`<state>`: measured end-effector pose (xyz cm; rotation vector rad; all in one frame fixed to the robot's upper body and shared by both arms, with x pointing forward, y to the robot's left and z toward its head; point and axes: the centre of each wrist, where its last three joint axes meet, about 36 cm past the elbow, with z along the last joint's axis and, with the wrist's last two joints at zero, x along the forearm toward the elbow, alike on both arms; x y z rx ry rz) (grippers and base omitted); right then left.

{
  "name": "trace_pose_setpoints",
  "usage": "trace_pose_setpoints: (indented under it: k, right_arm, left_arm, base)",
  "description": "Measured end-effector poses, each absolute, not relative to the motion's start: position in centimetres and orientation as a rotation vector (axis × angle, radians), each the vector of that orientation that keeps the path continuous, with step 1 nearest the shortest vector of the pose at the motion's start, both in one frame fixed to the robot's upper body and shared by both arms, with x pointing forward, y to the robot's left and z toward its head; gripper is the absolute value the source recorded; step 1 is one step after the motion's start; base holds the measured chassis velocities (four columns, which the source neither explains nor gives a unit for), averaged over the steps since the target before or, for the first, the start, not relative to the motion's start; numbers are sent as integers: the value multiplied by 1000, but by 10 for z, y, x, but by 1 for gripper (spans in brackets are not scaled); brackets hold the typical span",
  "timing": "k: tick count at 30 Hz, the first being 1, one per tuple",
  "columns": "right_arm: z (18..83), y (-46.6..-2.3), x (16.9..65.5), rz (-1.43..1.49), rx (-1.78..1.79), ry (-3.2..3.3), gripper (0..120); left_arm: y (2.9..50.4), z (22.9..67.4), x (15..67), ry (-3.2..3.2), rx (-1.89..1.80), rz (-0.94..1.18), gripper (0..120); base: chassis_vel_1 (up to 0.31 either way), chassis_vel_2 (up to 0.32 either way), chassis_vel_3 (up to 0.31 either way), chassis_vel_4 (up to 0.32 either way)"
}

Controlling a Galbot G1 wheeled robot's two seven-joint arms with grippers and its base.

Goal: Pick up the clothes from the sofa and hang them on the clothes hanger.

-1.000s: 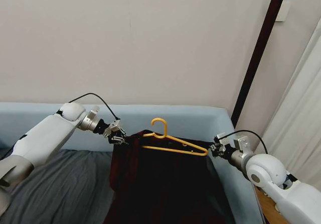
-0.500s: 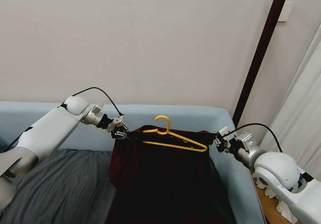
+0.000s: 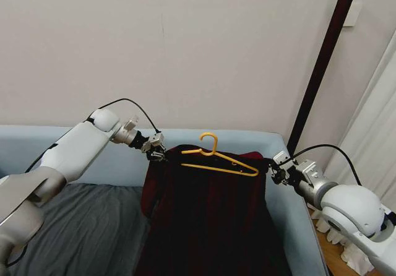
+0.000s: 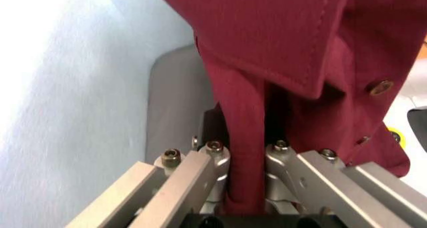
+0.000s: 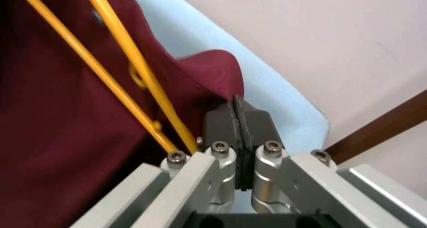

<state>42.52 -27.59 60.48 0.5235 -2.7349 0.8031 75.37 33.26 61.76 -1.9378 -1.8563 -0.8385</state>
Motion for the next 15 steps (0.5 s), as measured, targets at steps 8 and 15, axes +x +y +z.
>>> trace_pose_setpoints:
  k: [8, 15]
  right_arm:
    - [622, -281, 422, 770, 540, -2725, 0]
    - [631, -302, 435, 820, 427, -2705, 0]
  left_arm:
    - [319, 626, 760, -1855, -1959, -847, 1]
    - [325, 630, 759, -1852, -1952, -853, 1]
  base:
    - [0, 0, 0, 0]
    - [0, 0, 0, 0]
